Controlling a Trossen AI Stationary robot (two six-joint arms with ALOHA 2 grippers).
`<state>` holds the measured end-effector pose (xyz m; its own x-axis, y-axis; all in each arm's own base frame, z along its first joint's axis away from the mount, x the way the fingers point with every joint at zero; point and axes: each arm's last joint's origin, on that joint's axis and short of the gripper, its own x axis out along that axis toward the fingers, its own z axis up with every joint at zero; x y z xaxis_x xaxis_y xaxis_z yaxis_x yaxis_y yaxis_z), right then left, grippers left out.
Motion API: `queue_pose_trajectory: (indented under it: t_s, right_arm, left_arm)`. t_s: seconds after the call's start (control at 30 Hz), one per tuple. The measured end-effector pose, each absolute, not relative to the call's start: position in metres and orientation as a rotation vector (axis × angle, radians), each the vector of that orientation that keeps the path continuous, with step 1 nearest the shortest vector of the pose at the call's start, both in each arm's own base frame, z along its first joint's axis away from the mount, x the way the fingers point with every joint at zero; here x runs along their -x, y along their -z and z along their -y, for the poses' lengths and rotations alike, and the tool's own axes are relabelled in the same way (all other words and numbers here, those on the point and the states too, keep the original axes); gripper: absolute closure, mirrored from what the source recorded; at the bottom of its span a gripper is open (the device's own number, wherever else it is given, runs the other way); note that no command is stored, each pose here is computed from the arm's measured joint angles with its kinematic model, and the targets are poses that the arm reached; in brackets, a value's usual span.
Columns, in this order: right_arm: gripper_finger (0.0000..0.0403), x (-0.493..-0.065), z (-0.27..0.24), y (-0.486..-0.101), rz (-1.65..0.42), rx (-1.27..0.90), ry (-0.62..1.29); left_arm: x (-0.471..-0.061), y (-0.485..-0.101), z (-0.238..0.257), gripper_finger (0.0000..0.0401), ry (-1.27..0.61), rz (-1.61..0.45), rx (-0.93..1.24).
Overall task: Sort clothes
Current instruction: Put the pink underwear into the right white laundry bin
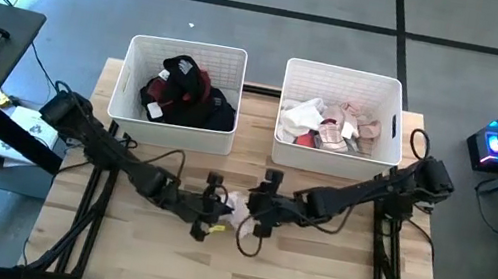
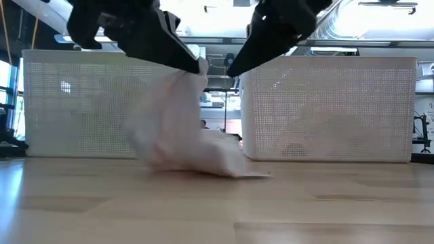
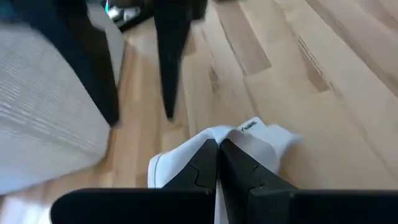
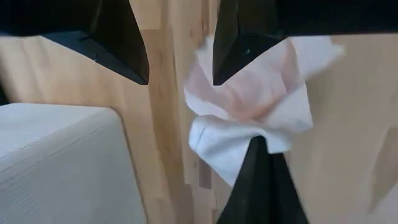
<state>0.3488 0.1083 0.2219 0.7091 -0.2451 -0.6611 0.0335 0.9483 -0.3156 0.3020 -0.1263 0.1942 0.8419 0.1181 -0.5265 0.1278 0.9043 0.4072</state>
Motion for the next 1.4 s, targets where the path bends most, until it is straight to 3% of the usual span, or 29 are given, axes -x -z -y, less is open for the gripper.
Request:
queue_pose_trajectory:
  t_s: [0.13, 0.33, 0.57, 0.7, 0.87, 1.07, 1.4]
  right_arm:
    - [0.0238, -0.364, -0.101, -0.207, -0.759, 0.242, 0.131]
    - [0.0238, -0.395, -0.095, -0.17, -0.705, 0.155, -0.061]
    - [0.0244, -0.411, -0.076, -0.125, -0.75, 0.085, -0.003]
    - [0.0292, -0.414, -0.065, -0.112, -0.793, 0.002, -0.041]
    - [0.0388, -0.413, -0.058, -0.112, -0.815, -0.016, -0.03]
    - [0.0396, -0.402, -0.056, -0.148, -0.781, 0.079, 0.165]
    - [0.04, -0.343, -0.077, -0.29, -0.45, 0.342, 0.4]
  left_arm:
    - [-0.302, -0.197, 0.123, 0.0401, -0.024, -0.569, -0.475]
    - [-0.299, -0.193, 0.122, 0.0401, -0.026, -0.619, -0.493]
    - [-0.297, -0.191, 0.121, 0.0389, -0.039, -0.65, -0.462]
    - [-0.287, -0.194, 0.117, 0.0354, -0.078, -0.711, -0.425]
    - [-0.261, -0.208, 0.109, 0.0308, -0.157, -0.813, -0.313]
    - [-0.223, -0.222, 0.107, 0.0298, -0.402, -0.829, -0.164]
    - [-0.203, -0.213, 0.127, 0.0298, -0.485, -0.797, -0.186]
